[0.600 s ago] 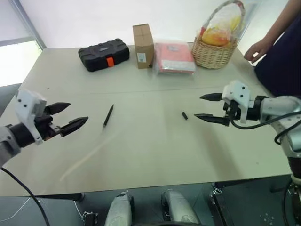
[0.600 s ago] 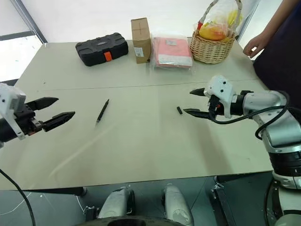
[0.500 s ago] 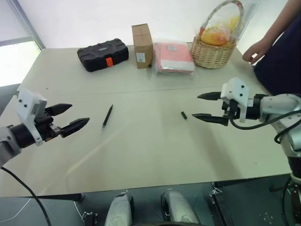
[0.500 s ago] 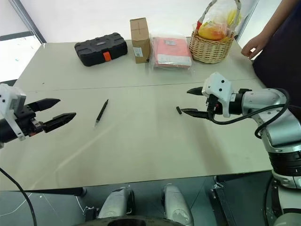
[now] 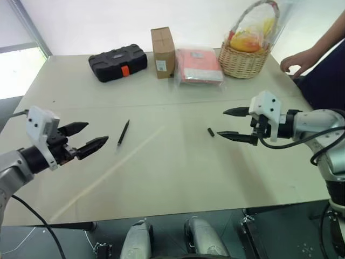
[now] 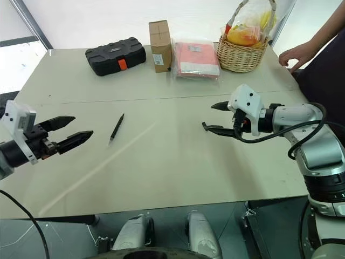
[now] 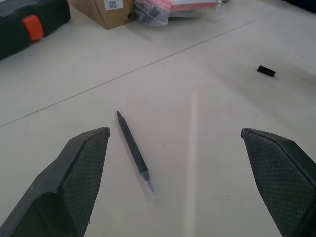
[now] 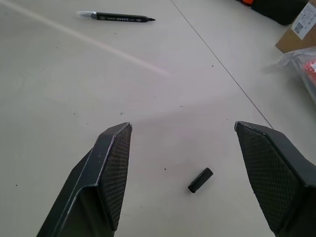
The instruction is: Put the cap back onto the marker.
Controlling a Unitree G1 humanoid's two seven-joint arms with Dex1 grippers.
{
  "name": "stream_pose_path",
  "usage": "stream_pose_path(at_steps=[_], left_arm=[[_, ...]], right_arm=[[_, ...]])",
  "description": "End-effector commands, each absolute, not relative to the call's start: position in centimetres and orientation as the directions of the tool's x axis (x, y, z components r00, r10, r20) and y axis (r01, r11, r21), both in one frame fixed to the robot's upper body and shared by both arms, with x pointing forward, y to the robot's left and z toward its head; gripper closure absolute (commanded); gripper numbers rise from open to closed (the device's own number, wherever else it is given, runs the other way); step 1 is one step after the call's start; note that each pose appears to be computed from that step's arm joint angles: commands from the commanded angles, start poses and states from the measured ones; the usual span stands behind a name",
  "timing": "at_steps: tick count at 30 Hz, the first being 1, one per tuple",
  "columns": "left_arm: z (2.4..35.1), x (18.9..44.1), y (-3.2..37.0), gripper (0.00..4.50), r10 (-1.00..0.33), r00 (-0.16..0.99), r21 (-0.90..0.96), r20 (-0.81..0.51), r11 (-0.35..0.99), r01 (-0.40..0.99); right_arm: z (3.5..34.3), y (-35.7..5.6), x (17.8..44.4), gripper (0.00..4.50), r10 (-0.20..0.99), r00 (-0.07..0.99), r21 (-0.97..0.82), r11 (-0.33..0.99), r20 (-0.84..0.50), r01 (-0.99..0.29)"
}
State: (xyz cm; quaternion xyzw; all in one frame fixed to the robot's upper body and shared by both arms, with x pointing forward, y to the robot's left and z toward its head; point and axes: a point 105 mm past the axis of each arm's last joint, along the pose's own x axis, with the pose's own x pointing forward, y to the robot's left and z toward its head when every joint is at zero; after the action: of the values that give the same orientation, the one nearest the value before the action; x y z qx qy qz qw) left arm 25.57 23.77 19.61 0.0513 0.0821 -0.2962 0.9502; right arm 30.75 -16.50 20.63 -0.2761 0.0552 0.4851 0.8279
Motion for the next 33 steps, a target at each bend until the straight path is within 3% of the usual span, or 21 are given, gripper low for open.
stream_pose_path(at_steps=[1,16,25,33], left_arm=[[20.0,25.4,23.1,0.05,-0.567,0.804,0.075,-0.178,0.807,0.586],[19.3,25.8,22.3,0.05,-0.563,0.809,0.050,-0.170,0.815,0.578],[13.2,30.3,22.2,0.05,-0.283,0.935,-0.033,-0.213,0.959,0.282],[11.4,33.2,19.8,0.05,-0.209,0.945,-0.087,-0.252,0.977,0.193]], right_arm=[[21.7,-16.0,30.3,1.06,0.790,0.519,-0.435,0.362,-0.327,-0.824],[21.6,-15.9,30.3,1.06,0.792,0.525,-0.422,0.380,-0.311,-0.823],[20.7,-14.8,30.2,1.06,0.801,0.526,-0.405,0.397,-0.286,-0.824],[20.1,-14.0,29.8,1.06,0.808,0.522,-0.391,0.403,-0.274,-0.827]])
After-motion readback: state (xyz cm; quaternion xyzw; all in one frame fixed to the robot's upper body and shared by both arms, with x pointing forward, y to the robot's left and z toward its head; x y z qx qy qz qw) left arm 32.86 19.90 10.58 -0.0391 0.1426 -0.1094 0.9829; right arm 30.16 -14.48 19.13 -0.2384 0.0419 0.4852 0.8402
